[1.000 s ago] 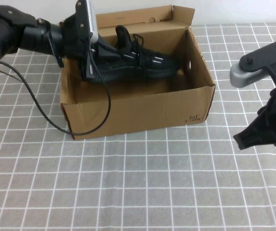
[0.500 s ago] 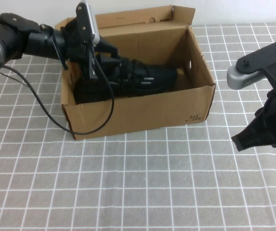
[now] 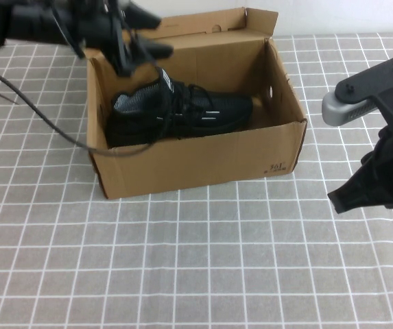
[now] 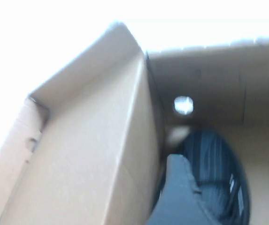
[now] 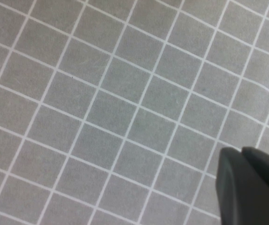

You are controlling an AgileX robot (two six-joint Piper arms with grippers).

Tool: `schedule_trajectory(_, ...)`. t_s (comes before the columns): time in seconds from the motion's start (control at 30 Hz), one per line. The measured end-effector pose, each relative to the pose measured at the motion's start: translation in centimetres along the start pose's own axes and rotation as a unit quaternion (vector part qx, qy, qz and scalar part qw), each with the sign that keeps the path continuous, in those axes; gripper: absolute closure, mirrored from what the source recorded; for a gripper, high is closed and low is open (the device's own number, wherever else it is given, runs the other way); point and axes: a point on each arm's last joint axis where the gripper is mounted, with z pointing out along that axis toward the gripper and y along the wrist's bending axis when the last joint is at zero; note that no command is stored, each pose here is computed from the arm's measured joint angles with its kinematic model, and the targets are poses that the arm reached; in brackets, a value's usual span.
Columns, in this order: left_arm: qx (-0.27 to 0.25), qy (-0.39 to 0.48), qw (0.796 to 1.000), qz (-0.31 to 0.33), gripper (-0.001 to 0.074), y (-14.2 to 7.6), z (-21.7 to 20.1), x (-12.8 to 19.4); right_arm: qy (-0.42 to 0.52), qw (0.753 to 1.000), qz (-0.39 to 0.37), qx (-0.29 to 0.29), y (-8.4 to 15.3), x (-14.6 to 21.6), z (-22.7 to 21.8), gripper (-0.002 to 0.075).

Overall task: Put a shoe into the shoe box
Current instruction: Place the shoe in the shoe box, then adjust the shoe

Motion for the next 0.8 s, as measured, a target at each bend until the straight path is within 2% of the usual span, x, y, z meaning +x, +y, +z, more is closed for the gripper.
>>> schedule_trajectory(0.1,-0.018,-0.024,0.997,-0.075,0.0369,0.1,-1.9,-2.7,-0.006,1.0,-0.001,-0.002,0.0,-0.1,0.0,0.0742)
schedule_trajectory(0.27,-0.04,-0.027,0.973,-0.224,0.0548,-0.1,-4.6,-5.7,-0.009,1.0,-0.01,-0.003,0.1,-0.2,0.0,0.0742)
schedule_trajectory(0.43,-0.087,0.041,0.942,-0.322,0.0594,0.2,-5.9,-7.2,-0.009,1.0,-0.012,-0.003,0.1,-0.2,0.0,0.0742)
schedule_trajectory(0.53,-0.121,0.092,0.922,-0.357,0.0594,-0.1,-5.6,-7.7,-0.009,1.0,-0.012,-0.003,0.1,-0.2,0.0,0.0742)
schedule_trajectory(0.63,-0.146,0.142,0.907,-0.368,0.0563,-1.0,-4.7,-8.1,-0.009,1.0,-0.013,-0.003,0.1,-0.2,0.0,0.0742)
schedule_trajectory(0.7,-0.148,0.167,0.902,-0.37,0.0504,-1.6,-3.8,-8.2,-0.01,1.0,-0.016,0.0,0.0,-0.2,0.0,0.0742)
schedule_trajectory(0.8,-0.137,0.18,0.895,-0.383,0.0362,-2.3,-2.5,-8.1,-0.012,1.0,-0.019,0.005,-0.1,-0.2,0.0,0.0742)
